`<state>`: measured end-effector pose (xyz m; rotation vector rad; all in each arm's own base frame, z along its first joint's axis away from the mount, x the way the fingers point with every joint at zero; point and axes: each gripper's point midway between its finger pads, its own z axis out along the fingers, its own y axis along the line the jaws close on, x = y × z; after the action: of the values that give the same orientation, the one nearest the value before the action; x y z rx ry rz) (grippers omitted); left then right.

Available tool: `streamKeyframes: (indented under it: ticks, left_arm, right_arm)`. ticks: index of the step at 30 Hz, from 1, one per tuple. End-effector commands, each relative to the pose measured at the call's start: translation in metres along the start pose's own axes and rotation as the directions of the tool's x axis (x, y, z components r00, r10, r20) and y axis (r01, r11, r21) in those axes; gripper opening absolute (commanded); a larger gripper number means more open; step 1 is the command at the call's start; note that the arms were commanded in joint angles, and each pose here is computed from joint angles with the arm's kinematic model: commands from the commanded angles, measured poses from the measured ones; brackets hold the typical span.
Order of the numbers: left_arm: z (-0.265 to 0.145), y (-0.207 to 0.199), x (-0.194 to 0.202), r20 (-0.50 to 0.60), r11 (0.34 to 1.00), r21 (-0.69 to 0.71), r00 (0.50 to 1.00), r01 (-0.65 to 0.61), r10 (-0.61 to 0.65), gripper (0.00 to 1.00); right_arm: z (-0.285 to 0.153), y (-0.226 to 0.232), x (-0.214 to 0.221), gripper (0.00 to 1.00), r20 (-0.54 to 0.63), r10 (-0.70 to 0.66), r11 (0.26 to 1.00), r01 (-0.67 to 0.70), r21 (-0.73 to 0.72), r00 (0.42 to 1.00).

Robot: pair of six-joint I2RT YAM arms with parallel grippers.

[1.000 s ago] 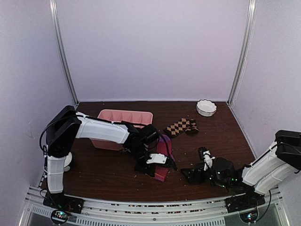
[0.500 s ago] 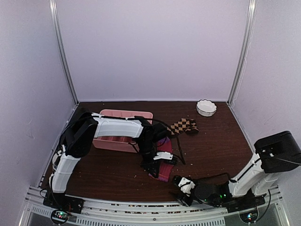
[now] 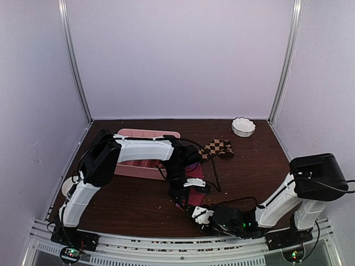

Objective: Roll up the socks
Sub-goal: Roll the sock at the center of the board.

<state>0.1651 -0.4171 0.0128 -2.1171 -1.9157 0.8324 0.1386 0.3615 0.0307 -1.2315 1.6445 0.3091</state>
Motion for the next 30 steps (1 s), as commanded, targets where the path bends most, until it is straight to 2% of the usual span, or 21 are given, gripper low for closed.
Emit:
streamKeyframes:
  ticks: [1, 7, 12, 16, 20, 21, 22, 24, 30]
  left_arm:
    - [0.061, 0.023, 0.07, -0.278, 0.996, -0.027, 0.957, 0.084, -0.088, 0.0]
    - [0.059, 0.021, 0.069, -0.277, 0.997, -0.012, 0.958, 0.073, -0.074, 0.0]
    - [0.056, 0.019, 0.068, -0.279, 0.999, -0.007, 0.959, 0.054, -0.054, 0.08]
    - [0.046, 0.016, 0.06, -0.244, 0.999, -0.023, 0.969, 0.028, -0.032, 0.26]
    - [0.017, 0.015, 0.039, -0.147, 0.995, -0.099, 0.989, -0.015, 0.0, 0.39]
    - [0.008, 0.015, 0.033, -0.122, 0.992, -0.125, 0.993, -0.02, 0.005, 0.48]
    - [-0.003, 0.015, 0.028, -0.095, 0.988, -0.154, 0.995, -0.03, 0.015, 0.51]
    - [-0.019, 0.012, 0.024, -0.058, 0.978, -0.202, 0.998, -0.045, 0.034, 0.69]
    - [-0.044, -0.003, 0.028, 0.024, 0.935, -0.329, 0.989, -0.13, 0.146, 0.71]
  right_arm:
    - [0.012, 0.008, 0.01, 0.36, -0.049, -0.058, 0.996, 0.054, -0.077, 0.997]
    - [0.02, -0.001, 0.02, 0.31, -0.095, -0.036, 0.997, 0.029, -0.074, 0.995]
    - [0.022, 0.0, 0.04, 0.26, -0.165, -0.026, 0.996, 0.013, -0.083, 0.986]
    - [0.018, 0.011, 0.063, 0.2, -0.232, 0.032, 0.99, -0.062, -0.128, 0.972]
    - [0.015, 0.018, 0.086, 0.12, -0.315, 0.109, 0.98, -0.154, -0.123, 0.943]
    - [0.013, 0.019, 0.091, 0.08, -0.325, 0.132, 0.977, -0.178, -0.117, 0.936]
    - [0.011, 0.02, 0.094, 0.06, -0.326, 0.157, 0.972, -0.204, -0.114, 0.932]
    - [0.005, 0.02, 0.101, 0.01, -0.33, 0.209, 0.961, -0.255, -0.104, 0.921]
    - [-0.006, 0.027, 0.102, 0.0, -0.317, 0.349, 0.907, -0.402, -0.123, 0.882]
